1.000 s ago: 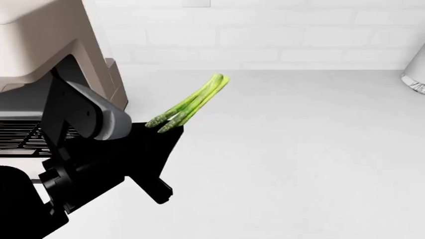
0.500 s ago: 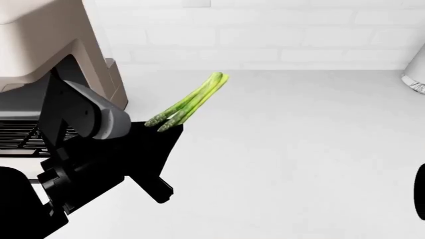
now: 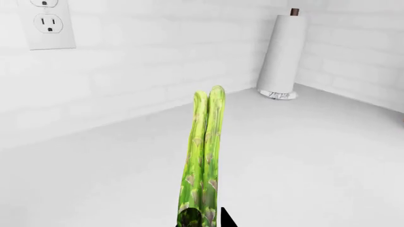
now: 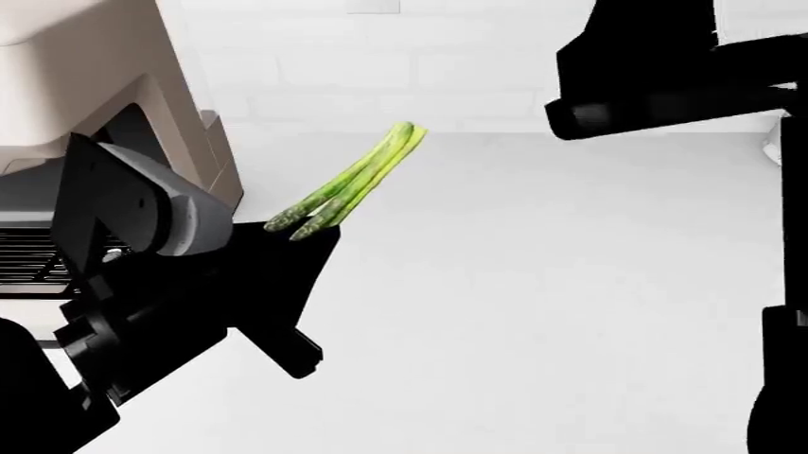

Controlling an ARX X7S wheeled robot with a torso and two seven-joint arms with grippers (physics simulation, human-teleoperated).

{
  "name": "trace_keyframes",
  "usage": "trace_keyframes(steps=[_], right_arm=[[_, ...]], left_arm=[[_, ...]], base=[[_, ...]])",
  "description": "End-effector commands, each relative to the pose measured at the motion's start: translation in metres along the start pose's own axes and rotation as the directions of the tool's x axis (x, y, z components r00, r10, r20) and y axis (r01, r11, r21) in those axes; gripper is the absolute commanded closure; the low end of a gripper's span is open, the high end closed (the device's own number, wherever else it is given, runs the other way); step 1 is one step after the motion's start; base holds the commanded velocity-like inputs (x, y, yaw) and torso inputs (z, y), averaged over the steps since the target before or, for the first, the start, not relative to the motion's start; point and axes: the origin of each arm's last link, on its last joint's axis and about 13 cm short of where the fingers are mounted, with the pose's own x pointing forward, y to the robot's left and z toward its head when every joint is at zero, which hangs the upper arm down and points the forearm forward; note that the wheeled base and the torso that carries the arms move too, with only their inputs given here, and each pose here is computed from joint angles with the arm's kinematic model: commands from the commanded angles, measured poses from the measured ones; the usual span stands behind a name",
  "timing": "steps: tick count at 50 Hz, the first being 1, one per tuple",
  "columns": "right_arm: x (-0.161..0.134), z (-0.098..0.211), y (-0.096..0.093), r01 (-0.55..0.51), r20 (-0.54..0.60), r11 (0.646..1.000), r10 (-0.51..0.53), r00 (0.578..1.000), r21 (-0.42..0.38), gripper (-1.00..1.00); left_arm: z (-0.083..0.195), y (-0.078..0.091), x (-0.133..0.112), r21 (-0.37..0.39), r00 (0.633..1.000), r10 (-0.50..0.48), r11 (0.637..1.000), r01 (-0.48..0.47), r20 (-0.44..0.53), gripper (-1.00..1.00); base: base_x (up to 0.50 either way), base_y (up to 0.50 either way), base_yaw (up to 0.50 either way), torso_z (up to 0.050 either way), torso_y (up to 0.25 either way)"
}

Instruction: Pick the brussel sprout, asparagus from the counter and place them in the cabinet. Then close the cabinet.

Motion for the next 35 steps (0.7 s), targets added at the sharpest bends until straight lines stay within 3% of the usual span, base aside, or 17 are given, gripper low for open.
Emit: trace_keyframes(steps=[1, 18, 28, 35], right_arm=[[-0.022, -0.004, 0.001, 0.013, -0.030, 0.999, -0.012, 0.999, 0.045, -1.00], [-0.038, -0.008, 0.001, 0.023, -0.064, 0.998, -0.020, 0.998, 0.058, -1.00], [-0.046, -0.007, -0.003, 0.042, -0.065, 0.996, -0.036, 0.997, 0.082, -1.00], [-0.051, -0.007, -0.006, 0.043, -0.058, 0.993, -0.037, 0.998, 0.108, -1.00]], left_arm=[[0.004, -0.001, -0.002, 0.001, 1.000, 0.011, 1.000, -0.011, 0.015, 1.00], [0.016, -0.001, -0.004, 0.013, 0.999, 0.028, 1.000, -0.029, 0.043, 1.00], [0.072, -0.005, -0.016, 0.103, 0.983, 0.075, 0.990, -0.093, 0.168, 1.00], [0.097, -0.012, -0.019, 0.147, 0.974, 0.080, 0.983, -0.113, 0.213, 1.00]], base=[[0.00, 0.00, 0.00, 0.000, 0.000], [0.00, 0.00, 0.00, 0.000, 0.000], [0.00, 0.00, 0.00, 0.000, 0.000], [0.00, 0.00, 0.00, 0.000, 0.000]])
